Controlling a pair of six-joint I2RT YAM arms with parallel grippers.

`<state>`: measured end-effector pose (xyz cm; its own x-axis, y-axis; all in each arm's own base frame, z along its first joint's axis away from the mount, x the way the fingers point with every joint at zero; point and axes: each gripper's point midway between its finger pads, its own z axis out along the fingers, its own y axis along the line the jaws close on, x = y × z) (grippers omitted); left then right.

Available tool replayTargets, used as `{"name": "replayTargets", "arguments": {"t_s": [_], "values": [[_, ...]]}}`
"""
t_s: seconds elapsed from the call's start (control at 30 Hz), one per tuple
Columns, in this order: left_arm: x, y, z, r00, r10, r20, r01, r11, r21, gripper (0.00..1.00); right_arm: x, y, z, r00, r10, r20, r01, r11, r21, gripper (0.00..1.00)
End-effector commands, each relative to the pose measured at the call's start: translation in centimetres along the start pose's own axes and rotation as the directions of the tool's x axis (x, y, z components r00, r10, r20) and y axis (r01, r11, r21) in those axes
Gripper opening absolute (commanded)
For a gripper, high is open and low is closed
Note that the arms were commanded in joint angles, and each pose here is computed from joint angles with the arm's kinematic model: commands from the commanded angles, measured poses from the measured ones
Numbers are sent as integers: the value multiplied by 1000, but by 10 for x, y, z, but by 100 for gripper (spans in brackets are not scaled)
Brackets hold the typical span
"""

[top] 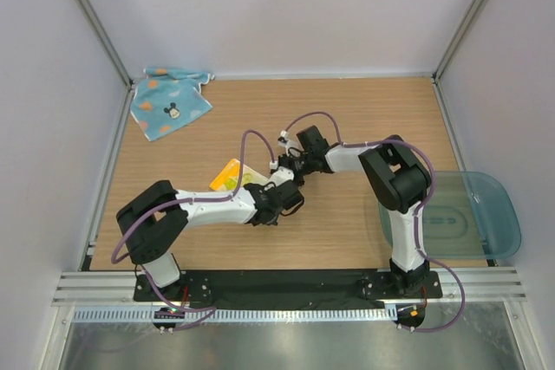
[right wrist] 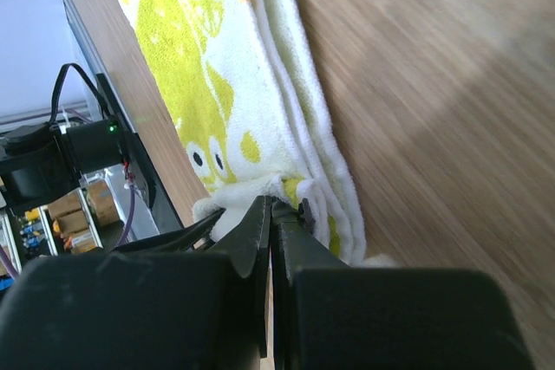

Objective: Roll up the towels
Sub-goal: Roll the towel

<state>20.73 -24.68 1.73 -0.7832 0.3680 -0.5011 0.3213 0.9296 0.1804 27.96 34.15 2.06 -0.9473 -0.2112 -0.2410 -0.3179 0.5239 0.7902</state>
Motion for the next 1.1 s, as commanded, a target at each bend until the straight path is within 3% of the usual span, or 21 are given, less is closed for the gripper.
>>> {"name": "replayTargets", "arguments": {"t_s": [0.0,0.37,0.57,0.67,0.8,0.9,1.07], "values": [[61,7,8,974,74,-216,-74,997,8,0,-12,-43,-12,998,16,59,-24,991,131,1],[27,-21,-12,986,59,-158,-38,990,133,0,-36,-53,-55,989,23,149,-63,961,268,1],[15,-46,-26,989,43,-141,-3,961,275,0,-47,-73,-109,961,23,276,-162,855,492,1],[8,-67,-38,990,16,-142,39,925,377,0,-45,-80,-144,938,41,346,-242,789,564,1],[-2,-89,-52,989,-15,-144,84,869,488,0,-31,-66,-166,929,42,368,-263,776,574,1],[-11,-102,-61,986,-53,-156,134,811,570,0,-19,-49,-172,925,48,376,-260,802,537,2],[-20,-104,-70,954,-154,-256,293,645,705,0,5,-23,-176,915,72,396,-262,853,451,6]]}}
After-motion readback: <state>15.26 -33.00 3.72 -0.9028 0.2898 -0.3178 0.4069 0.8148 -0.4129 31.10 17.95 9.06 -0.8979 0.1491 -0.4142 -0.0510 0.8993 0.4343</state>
